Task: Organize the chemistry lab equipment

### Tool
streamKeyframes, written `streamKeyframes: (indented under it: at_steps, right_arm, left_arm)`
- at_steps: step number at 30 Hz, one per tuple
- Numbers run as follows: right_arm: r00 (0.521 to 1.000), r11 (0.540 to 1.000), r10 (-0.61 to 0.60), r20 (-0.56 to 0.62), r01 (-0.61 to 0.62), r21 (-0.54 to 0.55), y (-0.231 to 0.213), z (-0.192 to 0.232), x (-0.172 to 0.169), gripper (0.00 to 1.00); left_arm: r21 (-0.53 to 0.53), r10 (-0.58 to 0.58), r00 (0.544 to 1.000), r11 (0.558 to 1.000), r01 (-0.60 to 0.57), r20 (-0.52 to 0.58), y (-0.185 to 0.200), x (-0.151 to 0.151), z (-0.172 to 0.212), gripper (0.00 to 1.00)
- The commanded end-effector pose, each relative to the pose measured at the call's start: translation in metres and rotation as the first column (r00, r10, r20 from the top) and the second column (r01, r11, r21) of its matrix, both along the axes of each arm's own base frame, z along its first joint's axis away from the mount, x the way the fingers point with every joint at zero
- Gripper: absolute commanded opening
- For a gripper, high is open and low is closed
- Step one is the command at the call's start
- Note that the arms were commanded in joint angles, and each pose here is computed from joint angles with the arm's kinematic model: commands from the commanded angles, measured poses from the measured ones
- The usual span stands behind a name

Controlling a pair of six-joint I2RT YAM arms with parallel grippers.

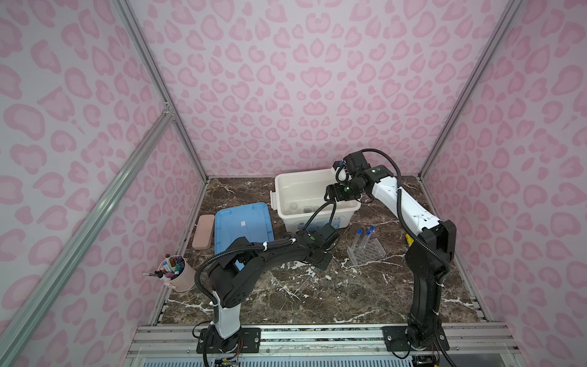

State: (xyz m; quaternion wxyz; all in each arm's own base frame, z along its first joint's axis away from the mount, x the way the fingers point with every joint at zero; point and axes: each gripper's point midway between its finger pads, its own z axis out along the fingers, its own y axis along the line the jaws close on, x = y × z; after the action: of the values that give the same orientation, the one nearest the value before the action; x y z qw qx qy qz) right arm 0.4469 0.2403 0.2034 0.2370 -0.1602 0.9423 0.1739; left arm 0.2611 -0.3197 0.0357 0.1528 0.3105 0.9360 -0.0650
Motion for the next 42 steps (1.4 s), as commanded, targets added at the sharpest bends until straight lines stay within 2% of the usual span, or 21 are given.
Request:
streamKeyframes:
  at_steps: [1, 8, 19, 23, 28, 32, 33, 35, 40, 42]
  right_arm:
    - [1.000, 1.000, -0.008, 0.011, 0.008, 0.009, -0.001, 0.001, 0.002, 0.84]
    - [1.000, 1.000, -0.008, 0.009, 0.008, 0.010, -0.002, 0.000, -0.001, 0.84]
    - [1.000, 1.000, -0.014, 0.008, 0.014, 0.017, -0.003, -0.002, 0.000, 0.84]
    - [1.000, 1.000, -0.013, 0.007, 0.013, 0.018, -0.003, -0.003, 0.000, 0.84]
    - [1.000, 1.000, -0.012, 0.008, 0.012, 0.016, -0.003, -0.003, 0.000, 0.84]
    - [1.000, 1.000, -0.014, 0.007, 0.013, 0.014, -0.003, -0.004, 0.001, 0.84]
    - [1.000, 1.000, -0.012, 0.006, 0.012, 0.016, -0.002, -0.003, 0.000, 0.84]
    - [1.000, 1.000, -0.013, 0.008, 0.013, 0.016, -0.003, -0.003, 0.001, 0.84]
    - [1.000, 1.000, -0.018, 0.007, 0.017, 0.014, -0.005, -0.003, 0.001, 0.84]
    - [1.000, 1.000, -0.016, 0.007, 0.016, 0.014, -0.004, -0.003, 0.001, 0.84]
  left_arm:
    - [0.026, -0.028, 0.999, 0.999, 0.027, 0.021, -0.001, 0.007, 0.000, 0.04]
    - [0.038, -0.028, 1.000, 0.999, 0.028, 0.005, -0.002, 0.007, -0.003, 0.09]
    - [0.055, 0.011, 0.999, 0.998, -0.008, -0.048, 0.040, -0.035, -0.003, 0.42]
    - [0.063, 0.008, 0.997, 0.998, -0.003, -0.079, 0.046, -0.050, -0.012, 0.44]
    - [0.079, 0.011, 0.994, 0.997, -0.002, -0.110, 0.053, -0.061, -0.022, 0.42]
    - [0.098, 0.015, 0.993, 0.995, -0.004, -0.114, 0.058, -0.065, -0.027, 0.37]
    - [0.103, 0.017, 0.993, 0.995, -0.005, -0.117, 0.059, -0.066, -0.028, 0.31]
    - [0.110, 0.011, 0.992, 0.994, 0.003, -0.126, 0.058, -0.069, -0.031, 0.24]
    - [0.113, -0.002, 0.991, 0.993, 0.017, -0.133, 0.051, -0.073, -0.036, 0.18]
    - [0.112, 0.004, 0.991, 0.994, 0.011, -0.137, 0.051, -0.073, -0.040, 0.13]
